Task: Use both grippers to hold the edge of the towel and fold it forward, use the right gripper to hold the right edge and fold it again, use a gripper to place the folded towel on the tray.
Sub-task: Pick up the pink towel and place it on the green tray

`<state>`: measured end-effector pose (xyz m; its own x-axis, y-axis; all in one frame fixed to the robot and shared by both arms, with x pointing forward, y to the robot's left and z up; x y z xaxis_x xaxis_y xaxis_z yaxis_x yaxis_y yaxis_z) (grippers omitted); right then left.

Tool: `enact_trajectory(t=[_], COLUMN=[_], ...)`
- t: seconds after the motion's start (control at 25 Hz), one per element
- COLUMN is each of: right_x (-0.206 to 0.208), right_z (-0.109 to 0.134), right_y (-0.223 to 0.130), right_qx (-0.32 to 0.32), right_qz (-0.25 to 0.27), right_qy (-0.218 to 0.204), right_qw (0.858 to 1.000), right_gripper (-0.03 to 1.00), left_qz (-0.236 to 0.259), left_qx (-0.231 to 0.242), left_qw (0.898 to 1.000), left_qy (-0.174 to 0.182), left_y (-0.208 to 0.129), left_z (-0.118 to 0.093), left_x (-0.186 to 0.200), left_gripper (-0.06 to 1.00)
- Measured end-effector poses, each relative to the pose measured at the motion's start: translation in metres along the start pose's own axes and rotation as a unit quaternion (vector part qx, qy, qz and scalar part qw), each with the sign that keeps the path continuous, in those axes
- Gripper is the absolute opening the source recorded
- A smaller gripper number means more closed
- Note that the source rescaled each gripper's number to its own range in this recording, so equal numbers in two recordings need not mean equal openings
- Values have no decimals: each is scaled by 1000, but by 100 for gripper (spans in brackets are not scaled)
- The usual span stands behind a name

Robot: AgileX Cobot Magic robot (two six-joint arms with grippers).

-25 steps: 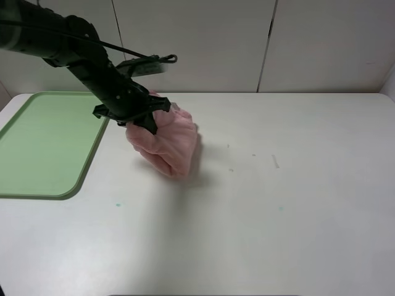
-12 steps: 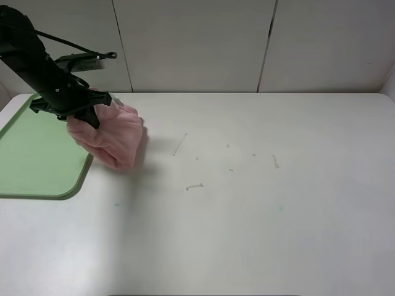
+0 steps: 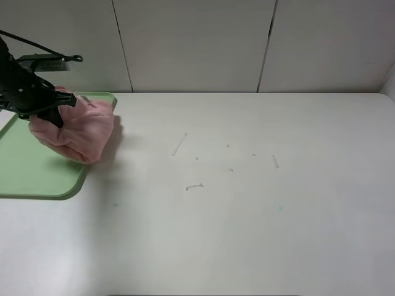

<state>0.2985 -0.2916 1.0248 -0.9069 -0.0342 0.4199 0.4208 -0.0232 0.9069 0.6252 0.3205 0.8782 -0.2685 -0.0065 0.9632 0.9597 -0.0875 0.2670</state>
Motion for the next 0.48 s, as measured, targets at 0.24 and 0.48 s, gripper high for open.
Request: enact_trajectory(t=[0.24, 0.48], right_x=[0, 0], right_z=[0, 0], right_y=[0, 0], right_qx=[0, 0], right_qz=[0, 0], right_qy=[0, 0], right_qw=[1000, 1000], right_gripper=[100, 100], left_qz=[7, 9], left_qx=[18, 15], left_qw=[999, 999], left_qy=[34, 49], left_y=[-6, -9], left_z=[33, 45], left_x=[1, 2], left_gripper=[17, 17])
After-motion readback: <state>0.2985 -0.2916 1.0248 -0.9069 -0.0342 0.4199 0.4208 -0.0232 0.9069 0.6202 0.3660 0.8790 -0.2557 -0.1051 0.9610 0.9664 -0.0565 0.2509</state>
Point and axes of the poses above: a point on each arm's last joint axis where the gripper is mounted, x pointing back along that axis away from the gripper, z along the wrist's bending axis when the last joint is at zero, y = z × x, the point moved 7 cm from there along -x, pointing out along that axis toward the gripper, and after that the axes turned 4 degrees about -x, right-handed, at the moved point
